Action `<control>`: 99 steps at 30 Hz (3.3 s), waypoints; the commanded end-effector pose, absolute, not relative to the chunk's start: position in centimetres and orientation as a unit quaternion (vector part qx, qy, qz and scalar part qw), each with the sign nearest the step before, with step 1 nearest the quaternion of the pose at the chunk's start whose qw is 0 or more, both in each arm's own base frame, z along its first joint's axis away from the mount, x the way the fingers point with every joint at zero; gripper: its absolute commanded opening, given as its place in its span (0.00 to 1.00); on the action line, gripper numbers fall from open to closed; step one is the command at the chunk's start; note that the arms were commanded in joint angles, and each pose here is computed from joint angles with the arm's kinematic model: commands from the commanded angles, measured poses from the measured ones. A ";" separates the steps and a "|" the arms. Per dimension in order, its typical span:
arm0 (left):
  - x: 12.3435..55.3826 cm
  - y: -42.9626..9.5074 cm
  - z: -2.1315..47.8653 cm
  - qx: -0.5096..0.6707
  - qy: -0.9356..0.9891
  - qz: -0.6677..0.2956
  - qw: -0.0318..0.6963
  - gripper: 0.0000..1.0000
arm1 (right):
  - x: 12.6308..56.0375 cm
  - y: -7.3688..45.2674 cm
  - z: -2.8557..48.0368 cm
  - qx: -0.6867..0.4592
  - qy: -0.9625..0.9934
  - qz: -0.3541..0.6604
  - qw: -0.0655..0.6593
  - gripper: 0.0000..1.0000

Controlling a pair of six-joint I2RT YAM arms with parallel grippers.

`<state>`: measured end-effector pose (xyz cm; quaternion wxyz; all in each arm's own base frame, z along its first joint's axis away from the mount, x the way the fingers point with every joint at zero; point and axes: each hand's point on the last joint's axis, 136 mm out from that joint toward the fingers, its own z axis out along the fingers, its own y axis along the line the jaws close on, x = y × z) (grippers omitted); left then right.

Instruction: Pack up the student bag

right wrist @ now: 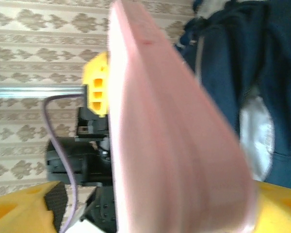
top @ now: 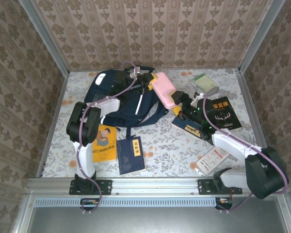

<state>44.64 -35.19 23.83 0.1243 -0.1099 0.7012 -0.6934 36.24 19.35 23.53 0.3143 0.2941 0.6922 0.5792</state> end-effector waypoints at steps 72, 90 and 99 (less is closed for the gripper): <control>41.8 -28.9 15.8 0.151 0.949 -0.195 0.198 0.46 | 33.2 8.2 20.0 0.347 0.706 0.494 0.370 0.24; 43.4 -29.8 11.3 0.122 0.952 -0.234 0.155 0.47 | 33.1 8.5 19.8 0.343 0.711 0.497 0.361 0.24; 43.5 -29.0 11.0 0.120 0.954 -0.223 0.158 0.47 | 33.1 8.6 19.8 0.341 0.713 0.496 0.359 0.24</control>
